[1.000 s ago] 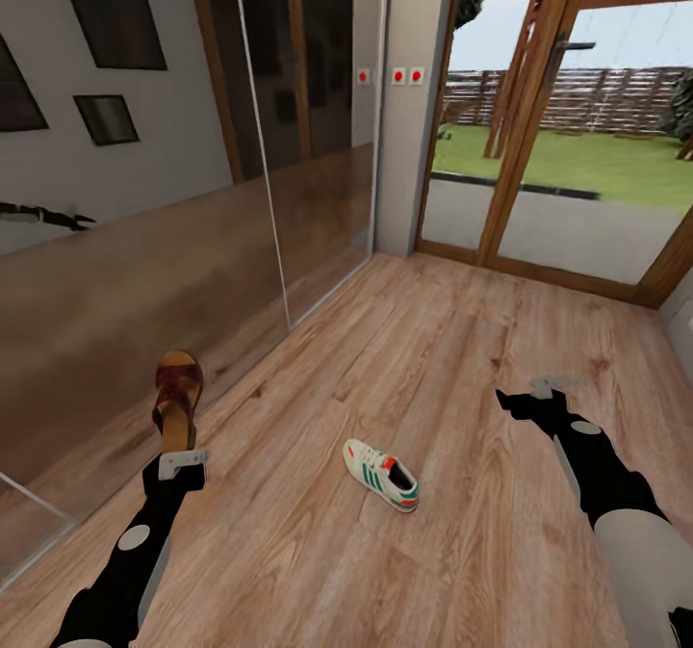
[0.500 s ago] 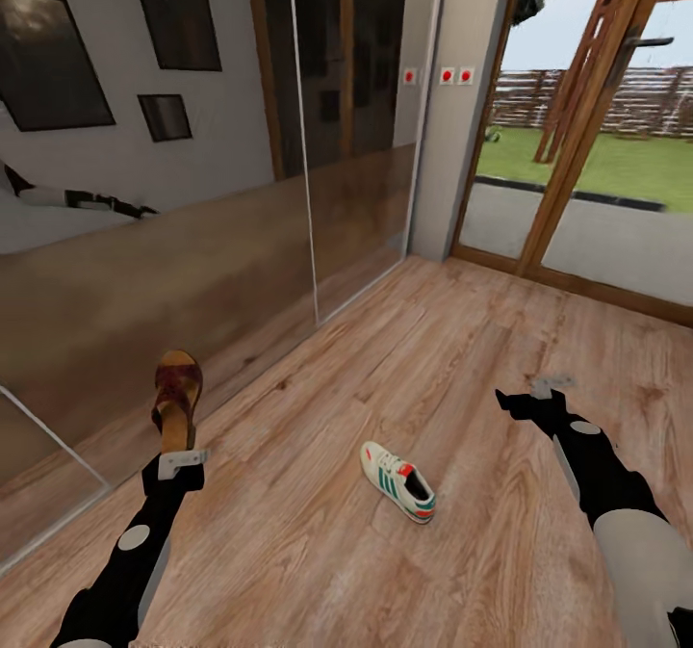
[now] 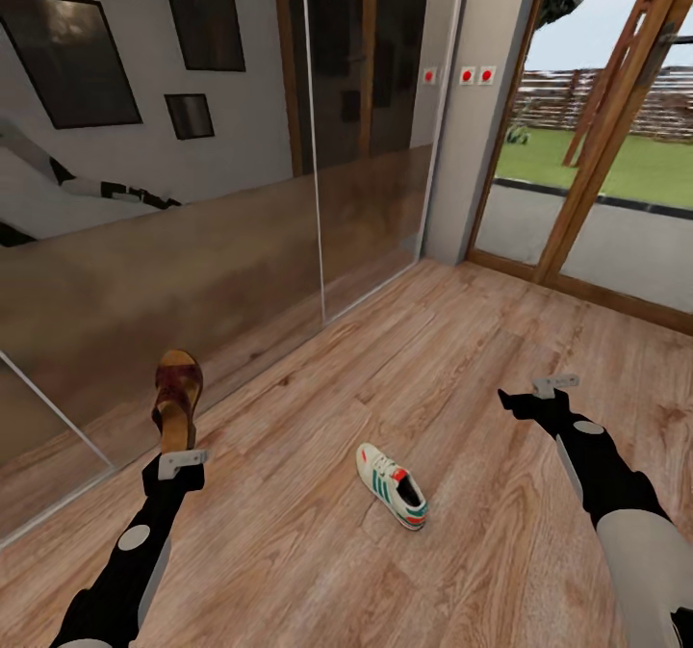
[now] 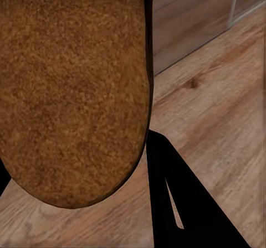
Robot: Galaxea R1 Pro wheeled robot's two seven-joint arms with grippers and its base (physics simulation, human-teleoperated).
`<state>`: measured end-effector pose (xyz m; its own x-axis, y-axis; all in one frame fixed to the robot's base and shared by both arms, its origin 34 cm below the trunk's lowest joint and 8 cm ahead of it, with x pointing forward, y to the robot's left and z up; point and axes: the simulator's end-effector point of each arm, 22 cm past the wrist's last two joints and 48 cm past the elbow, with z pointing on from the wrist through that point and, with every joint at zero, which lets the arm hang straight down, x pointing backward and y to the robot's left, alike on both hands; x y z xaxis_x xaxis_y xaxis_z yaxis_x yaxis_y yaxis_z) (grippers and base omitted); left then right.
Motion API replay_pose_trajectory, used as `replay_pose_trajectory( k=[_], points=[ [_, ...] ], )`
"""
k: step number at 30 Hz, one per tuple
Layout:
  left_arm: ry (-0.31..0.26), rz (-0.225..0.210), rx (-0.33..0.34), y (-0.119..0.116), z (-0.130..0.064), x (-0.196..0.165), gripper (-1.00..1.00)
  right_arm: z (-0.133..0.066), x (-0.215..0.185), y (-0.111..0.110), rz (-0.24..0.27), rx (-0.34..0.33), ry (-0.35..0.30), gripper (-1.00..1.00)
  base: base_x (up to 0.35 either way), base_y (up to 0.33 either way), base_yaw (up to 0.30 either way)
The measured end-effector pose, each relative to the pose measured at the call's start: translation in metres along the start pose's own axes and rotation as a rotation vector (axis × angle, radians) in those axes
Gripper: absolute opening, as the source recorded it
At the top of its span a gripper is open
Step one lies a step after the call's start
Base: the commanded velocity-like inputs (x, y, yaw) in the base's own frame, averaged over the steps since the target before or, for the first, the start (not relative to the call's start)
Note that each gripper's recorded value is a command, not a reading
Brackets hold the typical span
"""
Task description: Pick up the two gym shoes and the two sandals from the corridor floor and place them onto the hallstand (shoe rack) in the corridor, making sure they are on the rack and not on the floor. Arrange them so the two gym shoes are next to each other and the two sandals are next to each other.
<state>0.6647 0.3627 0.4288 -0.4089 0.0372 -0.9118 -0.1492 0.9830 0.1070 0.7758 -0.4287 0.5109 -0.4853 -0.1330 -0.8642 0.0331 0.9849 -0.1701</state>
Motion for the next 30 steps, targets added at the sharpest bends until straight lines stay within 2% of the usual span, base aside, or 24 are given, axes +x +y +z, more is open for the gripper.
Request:
replay_pose_trajectory(
  k=[8,15,28,30],
  points=[
    [0.000,0.000,0.001,0.000,0.000,0.000,-1.00,0.000,-0.001,-0.002,-0.001,0.003,-0.002,1.00,0.000,-0.024,0.007],
    [-0.001,0.001,0.001,-0.001,0.000,0.000,-1.00,-0.003,0.000,-0.023,-0.017,0.028,0.001,1.00,0.000,-0.214,0.208],
    [0.000,0.000,0.000,0.000,0.000,0.000,-1.00,-0.003,0.004,-0.021,-0.018,0.024,0.009,1.00,0.000,-0.190,0.037],
    [0.001,-0.018,0.017,-0.009,0.000,0.000,-1.00,-0.003,0.015,-0.009,-0.016,0.005,0.019,1.00,0.000,0.000,0.000]
  ],
)
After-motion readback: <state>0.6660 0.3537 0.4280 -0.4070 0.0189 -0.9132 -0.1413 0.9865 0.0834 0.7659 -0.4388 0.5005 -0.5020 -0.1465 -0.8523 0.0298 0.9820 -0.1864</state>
